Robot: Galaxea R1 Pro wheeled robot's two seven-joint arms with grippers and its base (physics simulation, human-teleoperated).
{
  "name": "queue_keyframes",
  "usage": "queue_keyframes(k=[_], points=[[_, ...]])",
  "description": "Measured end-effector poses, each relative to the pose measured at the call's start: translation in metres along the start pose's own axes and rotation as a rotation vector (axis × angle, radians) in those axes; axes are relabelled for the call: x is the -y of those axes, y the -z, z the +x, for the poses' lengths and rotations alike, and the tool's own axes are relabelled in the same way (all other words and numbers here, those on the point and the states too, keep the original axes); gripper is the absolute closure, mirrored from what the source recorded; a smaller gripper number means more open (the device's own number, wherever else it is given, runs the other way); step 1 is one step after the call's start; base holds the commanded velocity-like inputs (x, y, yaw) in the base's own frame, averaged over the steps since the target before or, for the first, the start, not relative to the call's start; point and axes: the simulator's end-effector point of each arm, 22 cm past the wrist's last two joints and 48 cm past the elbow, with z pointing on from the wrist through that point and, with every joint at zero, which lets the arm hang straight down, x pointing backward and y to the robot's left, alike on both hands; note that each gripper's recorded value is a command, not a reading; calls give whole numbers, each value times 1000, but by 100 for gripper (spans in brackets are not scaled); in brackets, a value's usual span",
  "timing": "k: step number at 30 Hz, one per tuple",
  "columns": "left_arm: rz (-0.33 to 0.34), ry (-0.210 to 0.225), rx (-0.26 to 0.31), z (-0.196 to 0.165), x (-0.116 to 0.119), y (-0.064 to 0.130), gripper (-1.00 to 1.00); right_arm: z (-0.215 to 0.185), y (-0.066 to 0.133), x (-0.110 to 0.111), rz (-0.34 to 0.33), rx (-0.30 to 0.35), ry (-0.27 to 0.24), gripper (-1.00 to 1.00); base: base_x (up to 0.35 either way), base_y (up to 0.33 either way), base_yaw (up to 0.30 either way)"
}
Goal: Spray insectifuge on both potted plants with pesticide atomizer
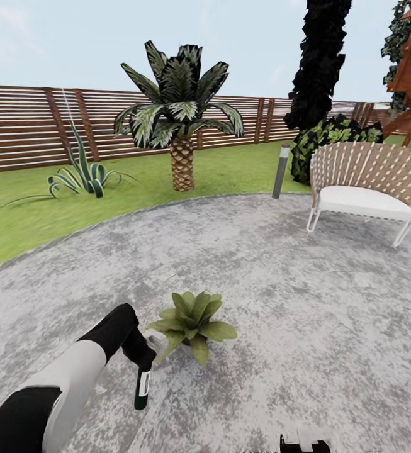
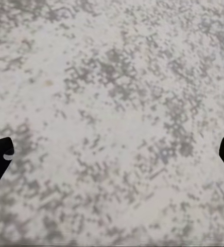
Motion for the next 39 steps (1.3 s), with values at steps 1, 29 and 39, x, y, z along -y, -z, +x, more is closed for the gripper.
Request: queue_keyframes(k=[1, 29, 39], points=[[11, 2, -4, -7, 4, 8, 100, 0, 0, 0, 0, 0, 0, -100, 0, 0, -265], [40, -30, -167, 20, -4, 41, 100, 6, 1, 2, 5, -13, 6, -100, 29, 26, -95], [22, -5, -190, 38, -22, 40, 100, 6, 1, 3, 6, -13, 5, -100, 3, 2, -204]])
